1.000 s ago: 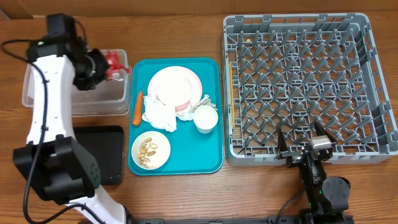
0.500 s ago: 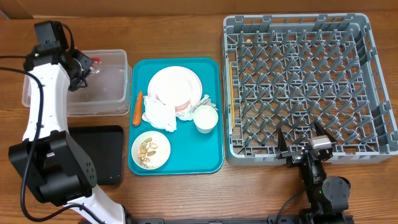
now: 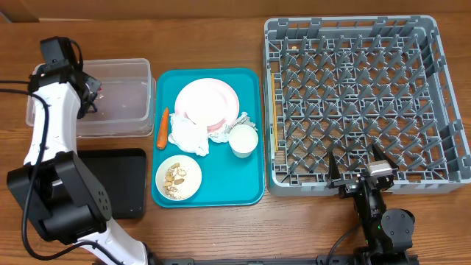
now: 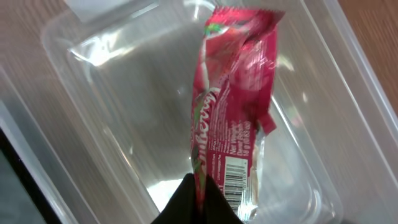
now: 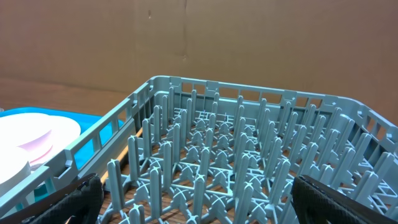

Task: Sort waste into correct bins and load items into the dishwasher
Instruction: 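Carry the red wrapper left and drop it into the clear bin, then move the left gripper back over the tissues on the teal tray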

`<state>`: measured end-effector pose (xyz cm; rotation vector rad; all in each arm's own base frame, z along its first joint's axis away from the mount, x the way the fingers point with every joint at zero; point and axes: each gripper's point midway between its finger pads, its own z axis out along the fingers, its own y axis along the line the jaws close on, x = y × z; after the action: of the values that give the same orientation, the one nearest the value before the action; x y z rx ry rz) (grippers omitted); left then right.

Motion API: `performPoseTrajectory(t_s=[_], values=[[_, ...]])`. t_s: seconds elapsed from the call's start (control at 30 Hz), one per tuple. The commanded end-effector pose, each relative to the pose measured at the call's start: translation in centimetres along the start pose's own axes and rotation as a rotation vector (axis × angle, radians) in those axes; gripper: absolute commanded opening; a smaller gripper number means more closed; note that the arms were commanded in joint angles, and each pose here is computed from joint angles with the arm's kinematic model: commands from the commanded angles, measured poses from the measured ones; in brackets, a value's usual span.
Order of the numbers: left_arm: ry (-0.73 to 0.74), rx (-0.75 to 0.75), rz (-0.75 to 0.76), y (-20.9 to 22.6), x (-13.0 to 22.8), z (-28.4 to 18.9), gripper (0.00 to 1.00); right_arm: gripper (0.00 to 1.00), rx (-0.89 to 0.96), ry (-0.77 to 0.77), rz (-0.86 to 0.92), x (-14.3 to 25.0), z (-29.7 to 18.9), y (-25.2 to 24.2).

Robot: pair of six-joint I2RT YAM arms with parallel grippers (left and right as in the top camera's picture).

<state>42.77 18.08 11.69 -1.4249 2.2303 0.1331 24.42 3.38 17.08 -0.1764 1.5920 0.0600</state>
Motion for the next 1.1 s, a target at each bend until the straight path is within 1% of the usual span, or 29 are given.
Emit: performPoseTrajectory(t_s=[0.0,0.13,0.27,0.3,0.33,0.4,0.43,0.5,0.6,0.67,0.83,0.9,0.93,0.97,1.0,1.03,1.07], values=[[-0.011,-0.039,-0.029,1.0,0.1,1.1,0.08,1.00,0.012,-0.006,-0.003,0.1,0.0,-0.2],[-0.004,-0.046,-0.027,1.0,0.4,2.2,0.09,1.00,0.012,-0.006,-0.003,0.1,0.0,-0.2],[0.009,-0.059,-0.023,1.0,0.8,3.8,0.15,1.00,0.012,-0.006,-0.003,0.1,0.0,-0.2],[0.013,-0.063,-0.022,1.1,0.9,4.0,0.15,1.00,0.012,-0.006,-0.003,0.1,0.0,-0.2],[0.014,-0.061,-0.026,1.2,0.9,4.0,0.18,1.00,0.012,-0.006,-0.003,0.1,0.0,-0.2],[0.017,-0.054,-0.030,1.2,0.7,3.8,0.42,1.00,0.012,-0.006,-0.003,0.1,0.0,-0.2],[0.022,-0.045,-0.031,1.1,0.7,3.5,0.45,1.00,0.012,-0.006,-0.003,0.1,0.0,-0.2],[0.030,-0.024,-0.025,0.7,0.7,3.0,0.49,1.00,0.012,-0.006,-0.003,0.1,0.0,-0.2],[0.045,0.033,0.021,-0.3,0.4,1.6,0.67,1.00,0.012,-0.006,-0.003,0.1,0.0,-0.2],[0.065,0.100,0.046,-1.6,0.2,-0.1,0.70,1.00,0.012,-0.006,-0.003,0.1,0.0,-0.2],[0.107,0.353,0.126,-5.5,0.0,-6.6,0.70,1.00,0.012,-0.006,-0.003,0.1,0.0,-0.2],[0.110,0.458,0.153,-6.8,0.3,-9.7,0.73,1.00,0.012,-0.006,-0.003,0.1,0.0,-0.2],[0.112,0.487,0.159,-7.3,0.5,-10.5,0.75,1.00,0.012,-0.006,-0.003,0.1,0.0,-0.2],[0.117,0.519,0.166,-7.7,0.7,-11.4,0.79,1.00,0.012,-0.006,-0.003,0.1,0.0,-0.2],[0.127,0.554,0.176,-8.3,1.1,-12.2,0.90,1.00,0.012,-0.006,-0.003,0.1,0.0,-0.2],[0.137,0.583,0.184,-8.8,1.4,-12.7,0.98,1.00,0.012,-0.006,-0.003,0.1,0.0,-0.2],[0.147,0.616,0.199,-9.4,1.9,-13.3,1.00,1.00,0.012,-0.006,-0.003,0.1,0.0,-0.2]])
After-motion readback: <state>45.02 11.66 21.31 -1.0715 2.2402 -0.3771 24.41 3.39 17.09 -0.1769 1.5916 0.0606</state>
